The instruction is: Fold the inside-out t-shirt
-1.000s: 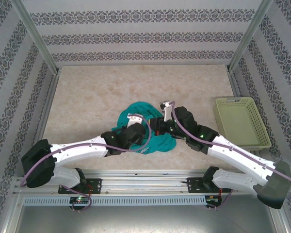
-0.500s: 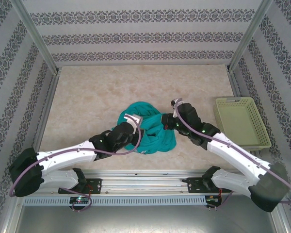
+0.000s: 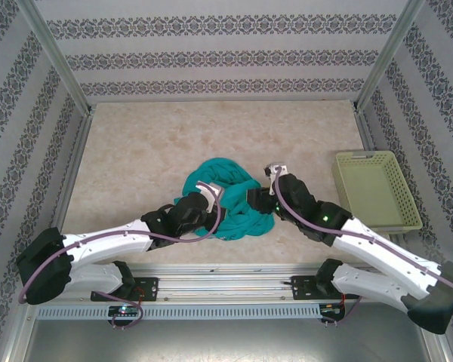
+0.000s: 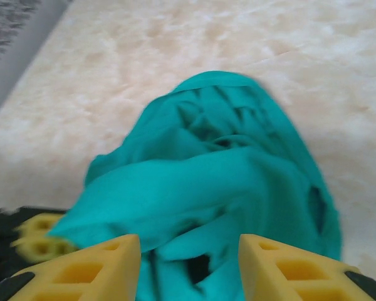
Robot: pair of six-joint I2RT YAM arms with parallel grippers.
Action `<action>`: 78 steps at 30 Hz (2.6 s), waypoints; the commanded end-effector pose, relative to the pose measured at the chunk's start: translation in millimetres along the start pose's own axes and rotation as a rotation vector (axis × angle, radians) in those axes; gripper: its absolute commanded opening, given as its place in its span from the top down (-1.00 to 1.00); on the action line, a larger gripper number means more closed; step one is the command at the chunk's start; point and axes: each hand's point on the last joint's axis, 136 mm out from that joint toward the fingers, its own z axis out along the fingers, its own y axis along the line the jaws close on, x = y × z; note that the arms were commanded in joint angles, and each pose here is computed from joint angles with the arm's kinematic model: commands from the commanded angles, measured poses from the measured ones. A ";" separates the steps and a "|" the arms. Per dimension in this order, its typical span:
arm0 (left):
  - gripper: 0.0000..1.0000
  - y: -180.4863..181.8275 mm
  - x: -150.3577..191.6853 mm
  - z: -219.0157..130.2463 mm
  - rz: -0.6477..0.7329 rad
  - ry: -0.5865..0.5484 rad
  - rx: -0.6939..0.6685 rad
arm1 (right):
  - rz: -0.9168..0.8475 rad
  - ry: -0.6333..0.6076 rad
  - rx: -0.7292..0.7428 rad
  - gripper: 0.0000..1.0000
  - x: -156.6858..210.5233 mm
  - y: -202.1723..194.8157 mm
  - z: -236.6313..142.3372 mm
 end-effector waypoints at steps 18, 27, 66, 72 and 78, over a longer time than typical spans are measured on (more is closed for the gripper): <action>1.00 -15.5 -24.4 -7.8 -0.059 -0.075 0.081 | 0.314 0.150 0.027 0.18 55.0 3.8 73.2; 1.00 -15.1 -23.6 -11.4 -0.063 -0.087 0.090 | 0.327 0.171 0.070 0.15 59.4 -0.9 85.8; 0.03 15.9 -12.7 9.4 -0.017 -0.017 -0.156 | 0.268 -0.017 -0.376 1.00 -7.3 59.0 7.4; 0.20 40.0 -26.0 25.4 -0.150 -0.039 -0.148 | 0.265 -0.004 -0.351 1.00 2.4 54.0 10.5; 0.61 33.9 -28.9 35.1 -0.123 -0.020 -0.107 | 0.276 -0.009 -0.305 1.00 8.8 42.3 14.9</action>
